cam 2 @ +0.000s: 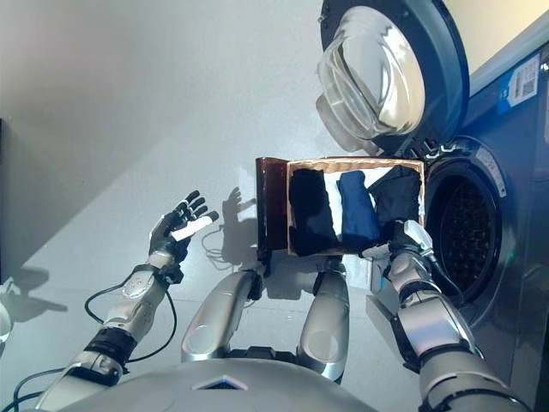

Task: Pick up the clothes and place them into the washing machine

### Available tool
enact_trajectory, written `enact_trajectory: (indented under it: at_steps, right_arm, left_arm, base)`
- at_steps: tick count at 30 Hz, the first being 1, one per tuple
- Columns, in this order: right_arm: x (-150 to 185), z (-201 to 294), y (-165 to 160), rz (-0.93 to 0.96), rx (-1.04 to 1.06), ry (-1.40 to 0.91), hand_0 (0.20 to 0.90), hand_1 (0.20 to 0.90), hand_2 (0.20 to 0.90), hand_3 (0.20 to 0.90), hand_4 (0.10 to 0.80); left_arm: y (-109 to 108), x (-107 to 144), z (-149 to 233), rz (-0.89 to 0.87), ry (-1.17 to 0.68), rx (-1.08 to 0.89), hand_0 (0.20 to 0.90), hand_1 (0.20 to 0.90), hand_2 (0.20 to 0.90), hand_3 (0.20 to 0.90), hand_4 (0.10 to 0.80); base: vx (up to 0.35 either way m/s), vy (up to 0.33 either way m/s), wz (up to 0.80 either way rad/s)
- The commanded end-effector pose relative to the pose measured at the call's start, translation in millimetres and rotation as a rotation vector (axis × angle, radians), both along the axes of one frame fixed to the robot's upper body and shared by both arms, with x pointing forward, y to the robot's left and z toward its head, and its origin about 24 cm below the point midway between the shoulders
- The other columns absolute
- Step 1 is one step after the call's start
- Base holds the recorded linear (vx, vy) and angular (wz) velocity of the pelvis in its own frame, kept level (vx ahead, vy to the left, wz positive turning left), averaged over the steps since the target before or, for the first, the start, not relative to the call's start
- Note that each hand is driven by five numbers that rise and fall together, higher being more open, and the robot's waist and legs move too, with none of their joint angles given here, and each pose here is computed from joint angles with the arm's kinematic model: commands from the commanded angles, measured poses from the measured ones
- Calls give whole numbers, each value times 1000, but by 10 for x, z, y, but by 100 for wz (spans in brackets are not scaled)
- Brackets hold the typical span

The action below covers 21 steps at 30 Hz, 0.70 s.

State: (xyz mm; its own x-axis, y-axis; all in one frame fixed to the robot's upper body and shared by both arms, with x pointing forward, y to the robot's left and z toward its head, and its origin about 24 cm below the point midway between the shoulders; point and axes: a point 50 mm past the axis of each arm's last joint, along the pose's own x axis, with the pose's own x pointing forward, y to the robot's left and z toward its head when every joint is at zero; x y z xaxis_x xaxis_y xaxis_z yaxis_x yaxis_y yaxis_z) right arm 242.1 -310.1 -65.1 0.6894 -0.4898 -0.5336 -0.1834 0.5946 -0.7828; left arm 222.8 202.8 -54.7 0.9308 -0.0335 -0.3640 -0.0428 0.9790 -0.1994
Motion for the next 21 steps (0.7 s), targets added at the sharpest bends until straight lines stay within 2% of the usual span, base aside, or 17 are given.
enact_trajectory:
  at_steps: [1, 21]
  right_arm:
    - [-19, 159, -263, -41, -98, -48, 900, 900, 900, 900, 800]
    - [438, 478, -91, -1, -92, -219, 900, 900, 900, 900, 800]
  left_arm:
    - [114, -31, 149, 15, -88, 18, 900, 900, 900, 900, 800]
    - [168, -42, 180, 49, -93, 20, 900, 900, 900, 900, 800]
  base:
    - [5, -11, -7]
    - [-5, -3, -1]
